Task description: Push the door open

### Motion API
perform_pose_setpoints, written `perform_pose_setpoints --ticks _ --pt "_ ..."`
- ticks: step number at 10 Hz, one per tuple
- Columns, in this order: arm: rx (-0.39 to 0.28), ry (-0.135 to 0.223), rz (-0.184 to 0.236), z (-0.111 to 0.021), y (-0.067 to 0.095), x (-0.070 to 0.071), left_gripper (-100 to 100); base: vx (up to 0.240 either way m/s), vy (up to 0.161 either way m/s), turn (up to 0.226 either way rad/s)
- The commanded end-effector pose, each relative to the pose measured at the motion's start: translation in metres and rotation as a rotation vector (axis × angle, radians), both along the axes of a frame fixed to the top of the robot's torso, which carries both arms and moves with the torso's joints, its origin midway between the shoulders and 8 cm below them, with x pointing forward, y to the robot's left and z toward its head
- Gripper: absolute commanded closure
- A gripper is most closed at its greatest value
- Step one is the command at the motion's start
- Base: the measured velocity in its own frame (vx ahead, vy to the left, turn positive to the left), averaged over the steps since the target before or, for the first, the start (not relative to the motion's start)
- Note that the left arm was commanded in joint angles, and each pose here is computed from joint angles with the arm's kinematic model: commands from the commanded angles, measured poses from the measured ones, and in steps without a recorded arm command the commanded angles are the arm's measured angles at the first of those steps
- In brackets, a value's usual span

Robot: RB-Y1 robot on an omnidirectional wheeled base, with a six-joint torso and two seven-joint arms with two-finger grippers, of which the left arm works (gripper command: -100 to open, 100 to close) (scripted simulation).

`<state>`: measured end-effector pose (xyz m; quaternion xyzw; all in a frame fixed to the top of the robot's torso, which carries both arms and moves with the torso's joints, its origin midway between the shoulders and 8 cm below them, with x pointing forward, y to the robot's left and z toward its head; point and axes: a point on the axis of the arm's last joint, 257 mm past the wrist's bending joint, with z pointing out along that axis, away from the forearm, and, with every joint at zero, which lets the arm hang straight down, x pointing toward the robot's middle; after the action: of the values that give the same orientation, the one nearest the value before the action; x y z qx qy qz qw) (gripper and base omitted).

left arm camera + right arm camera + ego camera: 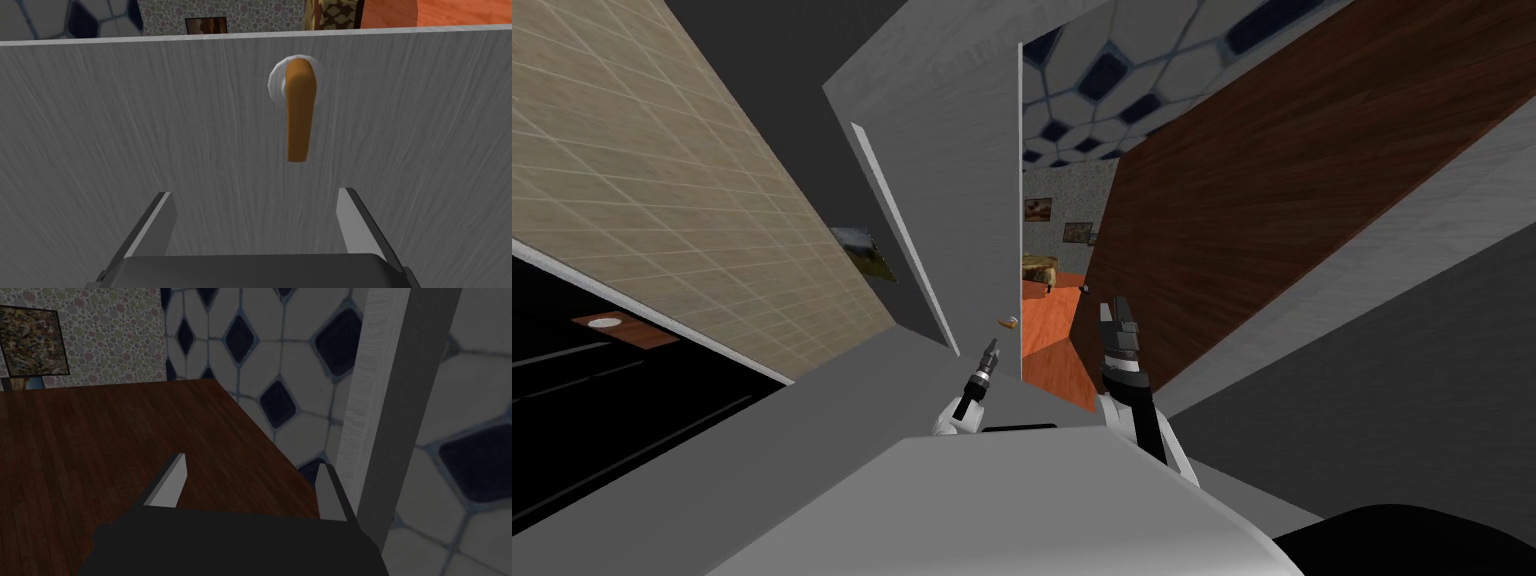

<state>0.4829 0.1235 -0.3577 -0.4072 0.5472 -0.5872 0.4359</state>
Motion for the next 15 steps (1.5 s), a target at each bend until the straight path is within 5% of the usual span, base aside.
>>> perform_pose_setpoints --ticks 1,10,15 --pt "0.005 0.011 -0.007 -0.007 -0.003 0.000 -100 0.047 0.079 -0.079" --pt "0.022 0.065 -0.040 -0.033 -0.018 -0.005 -100 0.045 0.077 -0.061" --pt "0.034 0.065 -0.028 -0.034 -0.008 -0.004 -100 0.092 -0.013 -0.017"
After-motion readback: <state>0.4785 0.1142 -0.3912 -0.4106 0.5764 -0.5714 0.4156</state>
